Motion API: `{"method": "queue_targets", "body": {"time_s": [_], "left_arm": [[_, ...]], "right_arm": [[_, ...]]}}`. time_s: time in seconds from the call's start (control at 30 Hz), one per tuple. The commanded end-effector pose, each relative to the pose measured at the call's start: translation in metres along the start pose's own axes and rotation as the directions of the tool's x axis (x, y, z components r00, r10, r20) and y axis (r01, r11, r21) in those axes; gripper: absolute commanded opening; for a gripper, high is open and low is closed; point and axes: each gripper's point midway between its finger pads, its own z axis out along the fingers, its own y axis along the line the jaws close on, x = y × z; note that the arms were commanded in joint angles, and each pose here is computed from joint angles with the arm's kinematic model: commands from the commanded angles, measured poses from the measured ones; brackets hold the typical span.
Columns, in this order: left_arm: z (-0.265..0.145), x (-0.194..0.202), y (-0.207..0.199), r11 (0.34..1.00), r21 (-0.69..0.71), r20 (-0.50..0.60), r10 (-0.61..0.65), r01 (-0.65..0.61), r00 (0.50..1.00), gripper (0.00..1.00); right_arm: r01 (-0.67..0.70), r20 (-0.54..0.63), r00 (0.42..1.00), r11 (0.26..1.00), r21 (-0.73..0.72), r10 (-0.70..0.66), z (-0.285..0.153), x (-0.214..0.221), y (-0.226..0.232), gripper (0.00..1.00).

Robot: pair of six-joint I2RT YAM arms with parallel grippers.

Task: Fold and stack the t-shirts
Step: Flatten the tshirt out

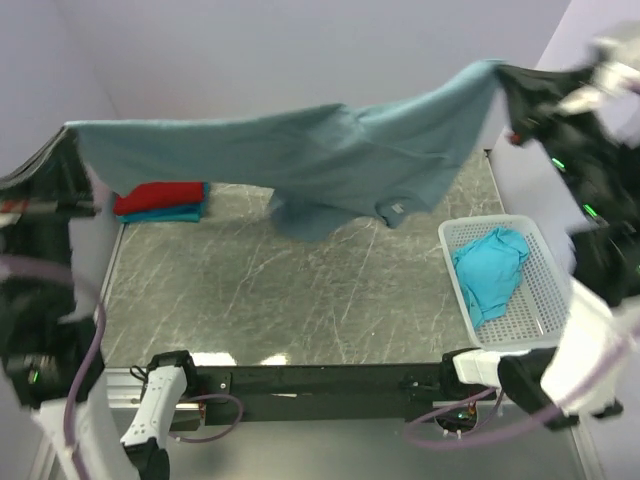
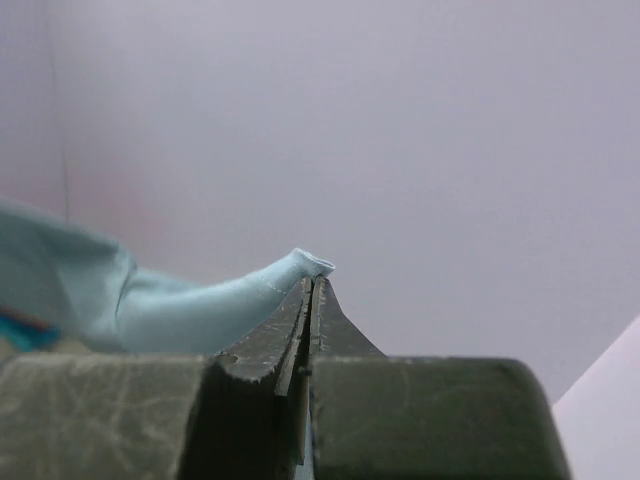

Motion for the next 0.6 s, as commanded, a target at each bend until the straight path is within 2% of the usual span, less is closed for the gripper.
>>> {"method": "queue_targets", "body": {"time_s": [0.0,0.1,0.2,0.4,0.57], "left_arm": [[-0.023,-0.044,-0.030,0.997,0.067,0.096,-0.040,0.034,0.995,0.00],[-0.043,-0.075,-0.048,0.993,0.108,0.157,-0.058,0.041,0.986,0.00],[-0.060,-0.102,-0.061,0.989,0.140,0.209,-0.074,0.046,0.975,0.00],[-0.075,-0.114,-0.065,0.986,0.157,0.228,-0.090,0.054,0.970,0.01],[-0.064,-0.070,-0.037,0.996,0.078,0.144,-0.046,0.035,0.988,0.00]], "right_arm": [[0.002,0.218,0.976,0.997,0.082,-0.020,-0.048,-0.079,-0.010,0.00],[-0.002,0.353,0.935,0.990,0.138,-0.047,-0.095,-0.128,-0.011,0.00],[-0.005,0.365,0.928,0.979,0.205,-0.071,-0.108,-0.137,-0.019,0.00],[-0.016,0.334,0.941,0.976,0.218,-0.059,-0.083,-0.122,-0.030,0.00],[-0.032,0.244,0.970,0.985,0.171,-0.011,-0.038,-0.084,-0.036,0.00]]}}
